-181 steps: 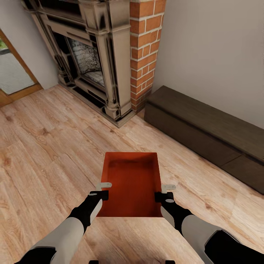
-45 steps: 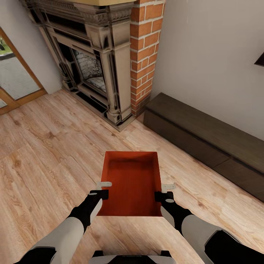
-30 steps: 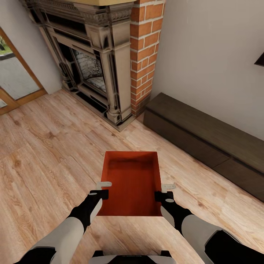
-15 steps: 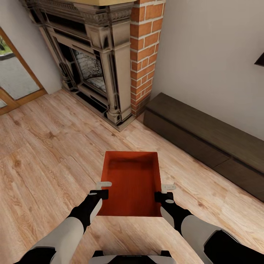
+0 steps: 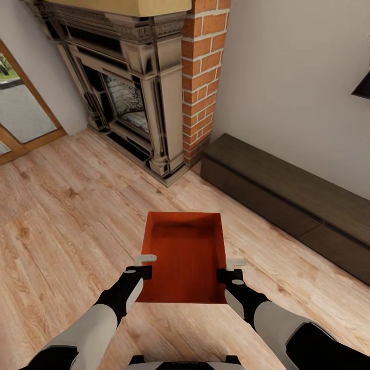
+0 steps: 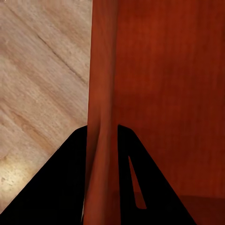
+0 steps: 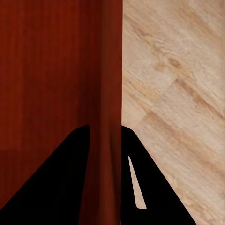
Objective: Move the two storage containers from the living room to the garage. In the garage, place one container on the floor and stack the other container on top of it (either order is fine).
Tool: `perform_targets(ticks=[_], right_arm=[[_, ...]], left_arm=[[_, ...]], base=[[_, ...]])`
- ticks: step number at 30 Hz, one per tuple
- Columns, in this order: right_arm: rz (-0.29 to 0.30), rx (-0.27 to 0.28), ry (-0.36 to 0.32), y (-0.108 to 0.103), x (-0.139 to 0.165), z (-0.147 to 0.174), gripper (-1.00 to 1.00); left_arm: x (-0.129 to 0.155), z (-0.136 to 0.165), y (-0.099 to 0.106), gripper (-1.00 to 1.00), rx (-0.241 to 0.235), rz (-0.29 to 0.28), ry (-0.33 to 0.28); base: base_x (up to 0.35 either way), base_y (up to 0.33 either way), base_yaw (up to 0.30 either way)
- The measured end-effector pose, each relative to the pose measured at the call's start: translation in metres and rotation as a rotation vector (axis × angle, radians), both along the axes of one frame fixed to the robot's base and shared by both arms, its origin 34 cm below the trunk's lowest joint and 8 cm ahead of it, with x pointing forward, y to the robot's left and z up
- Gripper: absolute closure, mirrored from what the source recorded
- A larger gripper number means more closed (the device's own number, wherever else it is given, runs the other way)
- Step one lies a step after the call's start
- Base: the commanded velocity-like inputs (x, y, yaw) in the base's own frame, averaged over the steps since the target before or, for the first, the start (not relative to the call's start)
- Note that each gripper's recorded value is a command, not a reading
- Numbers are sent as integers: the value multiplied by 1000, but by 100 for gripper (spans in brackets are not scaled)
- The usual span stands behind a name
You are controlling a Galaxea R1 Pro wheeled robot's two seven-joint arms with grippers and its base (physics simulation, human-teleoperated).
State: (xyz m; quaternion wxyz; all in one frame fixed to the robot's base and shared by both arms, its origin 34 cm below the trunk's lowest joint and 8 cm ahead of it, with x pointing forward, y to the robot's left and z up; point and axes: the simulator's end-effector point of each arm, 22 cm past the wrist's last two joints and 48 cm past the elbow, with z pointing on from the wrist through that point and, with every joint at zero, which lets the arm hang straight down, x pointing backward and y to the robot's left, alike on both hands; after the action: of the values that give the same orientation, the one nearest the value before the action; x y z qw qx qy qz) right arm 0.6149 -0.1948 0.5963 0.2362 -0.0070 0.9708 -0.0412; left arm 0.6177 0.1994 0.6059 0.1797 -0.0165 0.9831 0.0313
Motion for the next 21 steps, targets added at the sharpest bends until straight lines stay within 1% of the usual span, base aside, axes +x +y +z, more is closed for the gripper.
perform_targets(ticks=[21], right_arm=[[2, 0, -25, 0, 11, 13, 100]], left_arm=[[9, 13, 0, 100, -1, 1, -25]], base=[[0, 0, 0]])
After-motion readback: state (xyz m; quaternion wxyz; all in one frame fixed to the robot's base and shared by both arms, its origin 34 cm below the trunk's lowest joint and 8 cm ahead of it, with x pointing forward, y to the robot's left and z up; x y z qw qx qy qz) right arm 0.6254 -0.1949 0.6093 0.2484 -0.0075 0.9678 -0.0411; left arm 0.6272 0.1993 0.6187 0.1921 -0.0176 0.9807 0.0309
